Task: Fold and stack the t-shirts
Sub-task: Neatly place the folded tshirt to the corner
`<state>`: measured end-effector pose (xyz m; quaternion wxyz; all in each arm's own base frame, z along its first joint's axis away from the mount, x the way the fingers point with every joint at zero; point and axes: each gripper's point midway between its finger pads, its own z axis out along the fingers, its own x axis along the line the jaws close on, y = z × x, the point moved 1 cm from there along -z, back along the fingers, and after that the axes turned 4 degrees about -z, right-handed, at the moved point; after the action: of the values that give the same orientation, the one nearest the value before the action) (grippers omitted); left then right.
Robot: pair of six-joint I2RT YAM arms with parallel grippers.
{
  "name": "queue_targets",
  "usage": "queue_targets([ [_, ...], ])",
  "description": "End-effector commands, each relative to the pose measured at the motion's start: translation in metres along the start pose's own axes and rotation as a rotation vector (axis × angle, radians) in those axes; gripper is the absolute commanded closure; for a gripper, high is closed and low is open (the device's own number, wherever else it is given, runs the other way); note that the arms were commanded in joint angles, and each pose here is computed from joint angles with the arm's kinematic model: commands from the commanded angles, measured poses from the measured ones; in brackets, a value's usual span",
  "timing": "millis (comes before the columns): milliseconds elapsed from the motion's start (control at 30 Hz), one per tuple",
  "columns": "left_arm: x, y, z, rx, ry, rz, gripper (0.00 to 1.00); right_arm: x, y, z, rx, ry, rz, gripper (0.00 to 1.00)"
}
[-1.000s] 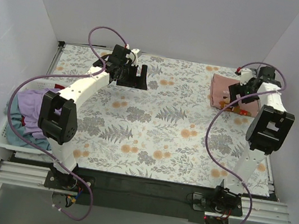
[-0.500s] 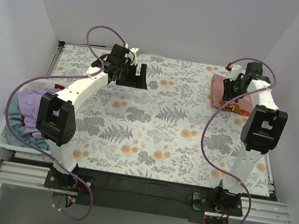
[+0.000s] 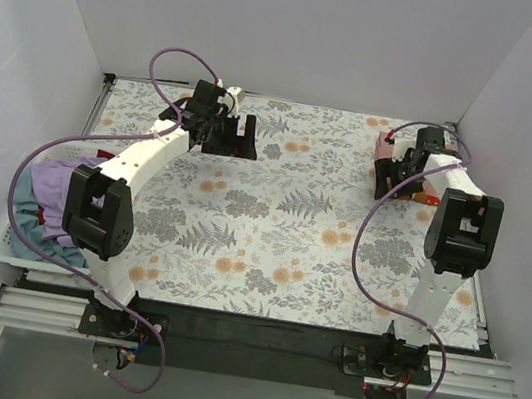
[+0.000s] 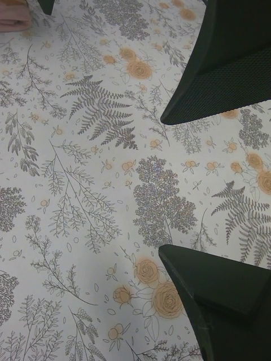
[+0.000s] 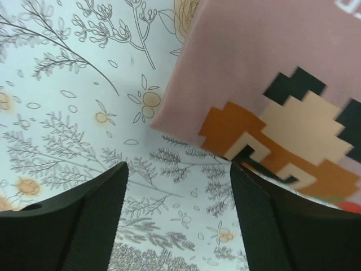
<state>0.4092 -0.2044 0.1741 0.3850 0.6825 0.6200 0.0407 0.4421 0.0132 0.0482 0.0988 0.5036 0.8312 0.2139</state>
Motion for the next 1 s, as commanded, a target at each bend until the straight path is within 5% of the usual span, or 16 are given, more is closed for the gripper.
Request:
queue_targets([
  [0,-0.013,0.016,-0.030,-0.072,-0.030,0.026,0.13,-0.007,0.032,-0.060,-0.145,-0.078,0.055,0.19],
  [133,-0.014,0.015,-0.032,-0.069,-0.030,0.028,0.13,-0.009,0.019,-0.083,-0.143,-0.123,0.087,0.10],
  [533,-0.008,0.020,-0.037,-0.078,0.003,0.053,0.13,-0.043,-0.046,-0.039,0.087,-0.166,0.160,0.09],
  [967,-0.003,0.016,-0.029,-0.040,0.007,0.037,0.13,-0.080,-0.029,0.019,0.096,-0.164,0.156,0.08],
])
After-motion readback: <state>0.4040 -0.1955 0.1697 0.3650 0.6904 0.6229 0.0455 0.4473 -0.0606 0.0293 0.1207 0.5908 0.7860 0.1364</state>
